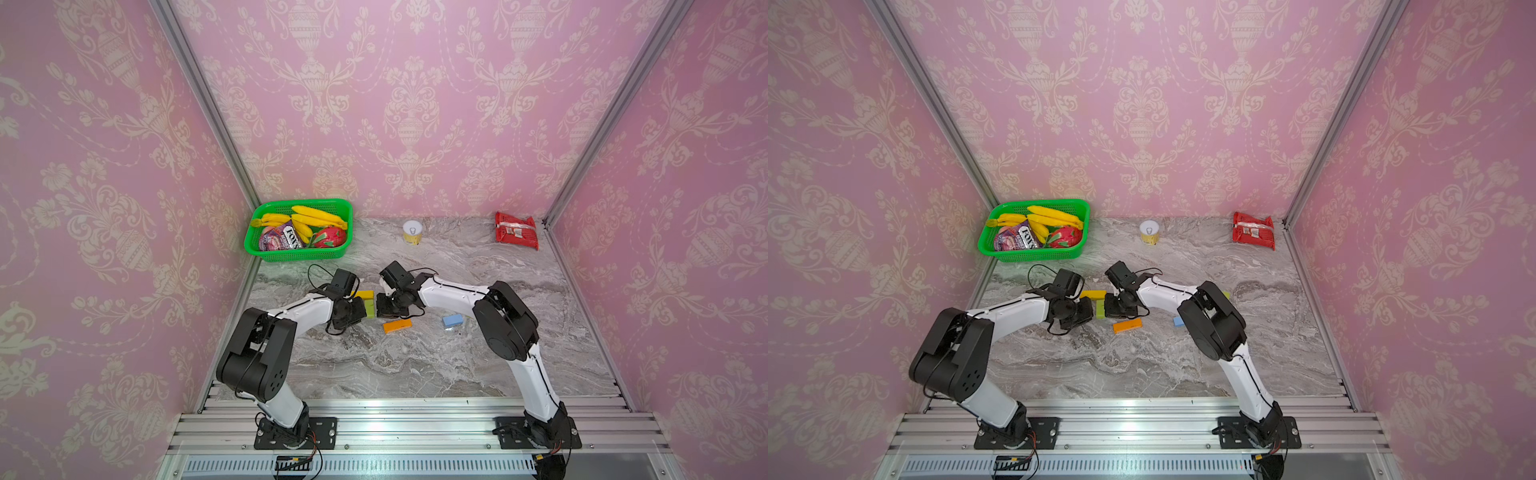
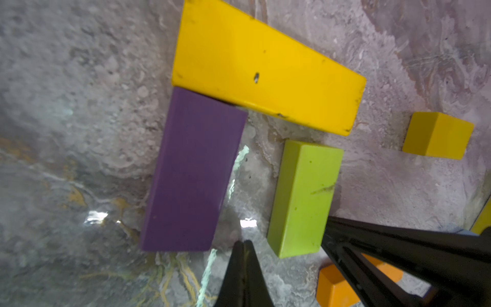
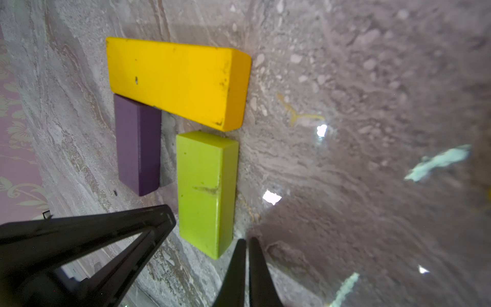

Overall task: Assemble the letter p with building blocks
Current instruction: Assemble the building block at the center of the board.

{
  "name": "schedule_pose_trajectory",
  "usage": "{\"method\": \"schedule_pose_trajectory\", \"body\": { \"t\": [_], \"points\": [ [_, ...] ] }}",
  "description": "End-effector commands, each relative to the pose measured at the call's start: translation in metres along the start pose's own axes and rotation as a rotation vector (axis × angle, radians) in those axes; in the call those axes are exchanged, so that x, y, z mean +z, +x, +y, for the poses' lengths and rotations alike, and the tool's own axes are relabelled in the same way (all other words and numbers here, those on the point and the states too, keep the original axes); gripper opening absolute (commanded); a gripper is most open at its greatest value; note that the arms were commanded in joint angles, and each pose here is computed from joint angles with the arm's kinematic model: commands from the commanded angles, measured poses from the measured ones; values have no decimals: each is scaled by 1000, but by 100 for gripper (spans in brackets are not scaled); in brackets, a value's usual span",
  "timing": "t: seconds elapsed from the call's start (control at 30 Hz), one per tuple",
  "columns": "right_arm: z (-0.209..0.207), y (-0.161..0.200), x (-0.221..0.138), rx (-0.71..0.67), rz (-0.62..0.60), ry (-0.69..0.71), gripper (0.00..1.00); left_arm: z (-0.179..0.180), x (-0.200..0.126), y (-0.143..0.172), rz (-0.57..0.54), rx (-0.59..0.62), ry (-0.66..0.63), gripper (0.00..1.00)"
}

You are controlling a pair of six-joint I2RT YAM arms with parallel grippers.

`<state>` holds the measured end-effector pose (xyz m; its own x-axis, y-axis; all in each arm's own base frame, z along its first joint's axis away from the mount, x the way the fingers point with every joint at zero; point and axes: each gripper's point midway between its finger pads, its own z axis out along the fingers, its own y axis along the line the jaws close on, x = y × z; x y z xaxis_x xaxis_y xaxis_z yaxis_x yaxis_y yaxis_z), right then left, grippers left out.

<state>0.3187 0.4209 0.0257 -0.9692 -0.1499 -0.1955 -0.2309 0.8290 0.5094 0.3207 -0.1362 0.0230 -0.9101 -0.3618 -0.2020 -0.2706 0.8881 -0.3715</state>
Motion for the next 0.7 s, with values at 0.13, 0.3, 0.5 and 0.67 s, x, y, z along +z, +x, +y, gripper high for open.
{"method": "schedule_pose_trajectory", "body": {
  "t": [0.13, 0.3, 0.5, 0.67],
  "points": [
    [-11, 25, 12, 35, 78, 46, 9, -1, 8, 8, 36, -8, 9, 0],
    [-10, 24, 13, 37, 80, 43, 9, -1, 10, 7, 39, -9, 9, 0],
    [-6, 23, 16, 30, 84, 39, 9, -1, 13, 5, 36, -7, -1, 0],
    [-5, 22, 17, 26, 83, 36, 9, -5, 15, 0, 31, -6, 6, 0]
  ]
}}
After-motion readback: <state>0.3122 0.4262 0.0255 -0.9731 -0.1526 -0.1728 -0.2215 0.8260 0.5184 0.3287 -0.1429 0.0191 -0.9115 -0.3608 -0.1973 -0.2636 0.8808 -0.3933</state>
